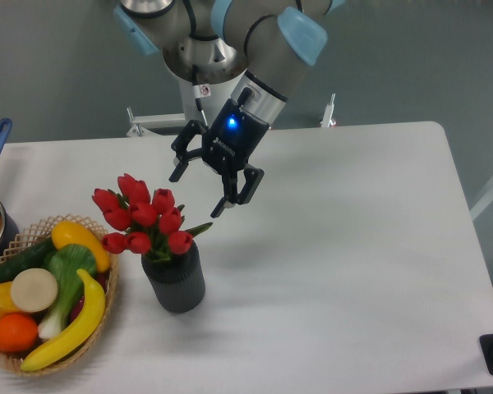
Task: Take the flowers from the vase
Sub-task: 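Move the open gripper toward the red tulip stems above the black vase, then lower the gripper around the tulip stems and close on them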
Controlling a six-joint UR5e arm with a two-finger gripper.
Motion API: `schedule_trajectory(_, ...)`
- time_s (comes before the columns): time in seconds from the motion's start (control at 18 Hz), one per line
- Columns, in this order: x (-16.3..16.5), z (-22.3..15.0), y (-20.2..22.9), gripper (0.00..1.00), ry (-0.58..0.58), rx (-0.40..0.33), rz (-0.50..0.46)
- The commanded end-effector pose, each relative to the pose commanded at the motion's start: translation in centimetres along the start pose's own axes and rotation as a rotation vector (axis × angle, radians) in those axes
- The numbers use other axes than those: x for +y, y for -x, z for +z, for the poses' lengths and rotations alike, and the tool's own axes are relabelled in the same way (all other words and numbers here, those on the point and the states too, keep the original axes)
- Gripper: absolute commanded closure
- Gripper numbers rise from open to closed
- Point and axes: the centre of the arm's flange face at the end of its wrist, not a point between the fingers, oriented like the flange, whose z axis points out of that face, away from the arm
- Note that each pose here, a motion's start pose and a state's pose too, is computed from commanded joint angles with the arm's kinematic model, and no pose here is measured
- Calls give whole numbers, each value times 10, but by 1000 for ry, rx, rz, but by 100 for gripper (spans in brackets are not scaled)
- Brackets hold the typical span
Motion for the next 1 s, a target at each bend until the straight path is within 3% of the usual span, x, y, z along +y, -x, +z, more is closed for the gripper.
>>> schedule_trajectory(0.78, 0, 46, -4, 0, 8, 82, -28)
schedule_trajectory(1.0, -4, 50, -5, 0, 2, 72, -10)
